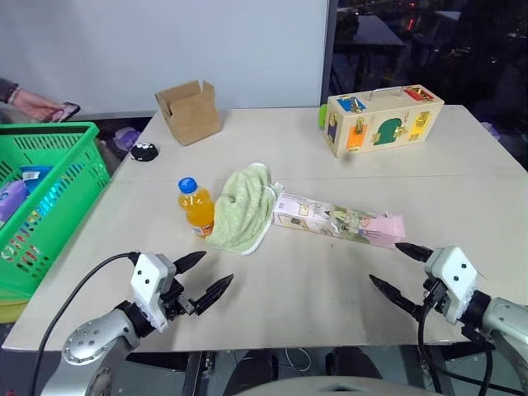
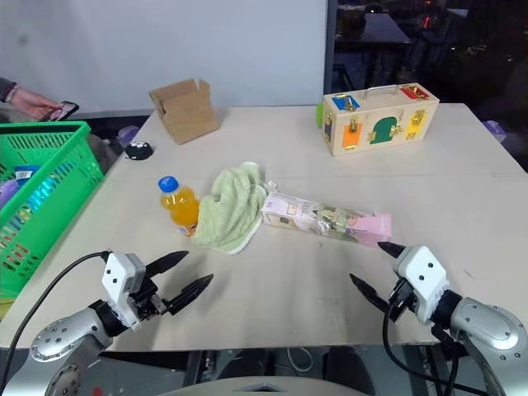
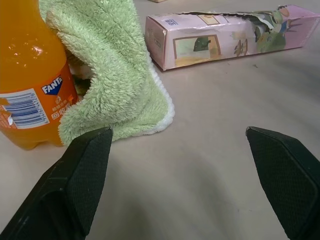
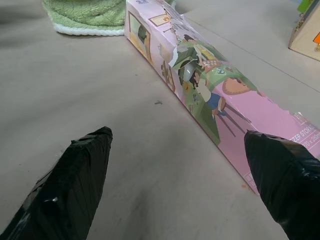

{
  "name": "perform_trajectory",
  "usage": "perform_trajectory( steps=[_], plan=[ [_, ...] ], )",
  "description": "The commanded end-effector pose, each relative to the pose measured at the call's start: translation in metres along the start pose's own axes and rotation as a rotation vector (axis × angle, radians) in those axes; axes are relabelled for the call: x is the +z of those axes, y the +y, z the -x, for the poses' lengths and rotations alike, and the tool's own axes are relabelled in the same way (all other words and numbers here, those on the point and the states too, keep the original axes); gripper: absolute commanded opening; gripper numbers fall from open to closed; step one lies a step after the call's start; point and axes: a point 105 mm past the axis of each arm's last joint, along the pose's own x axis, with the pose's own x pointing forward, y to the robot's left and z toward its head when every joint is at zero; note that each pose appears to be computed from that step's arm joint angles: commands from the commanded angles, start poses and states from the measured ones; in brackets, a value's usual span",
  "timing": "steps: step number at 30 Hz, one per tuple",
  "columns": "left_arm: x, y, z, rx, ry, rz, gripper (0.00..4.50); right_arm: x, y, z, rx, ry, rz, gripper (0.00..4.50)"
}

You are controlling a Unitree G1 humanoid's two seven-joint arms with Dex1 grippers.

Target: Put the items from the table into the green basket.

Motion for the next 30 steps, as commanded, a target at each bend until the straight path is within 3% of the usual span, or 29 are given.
perform_trajectory(
  steps=[1, 10, 17, 30],
  plan=[
    [0.014, -0.005, -0.004, -0.054, -0.044, -0.056, 4.45, 0.019, -0.002, -0.004, 0.017, -0.039, 0.033, 4.5],
    [0.026, -0.034, -0.014, -0.284, -0.079, -0.155, 4.45, 0.042, -0.022, -0.025, 0.142, 0.034, 0.102, 4.5],
    [0.032, -0.041, -0.022, -0.36, -0.083, -0.214, 4.45, 0.026, -0.062, -0.046, 0.25, 0.268, 0.276, 4.5],
    [0.052, -0.061, -0.032, -0.334, -0.119, -0.229, 4.45, 0.017, -0.092, -0.098, 0.338, 0.446, 0.343, 4.5]
  ],
)
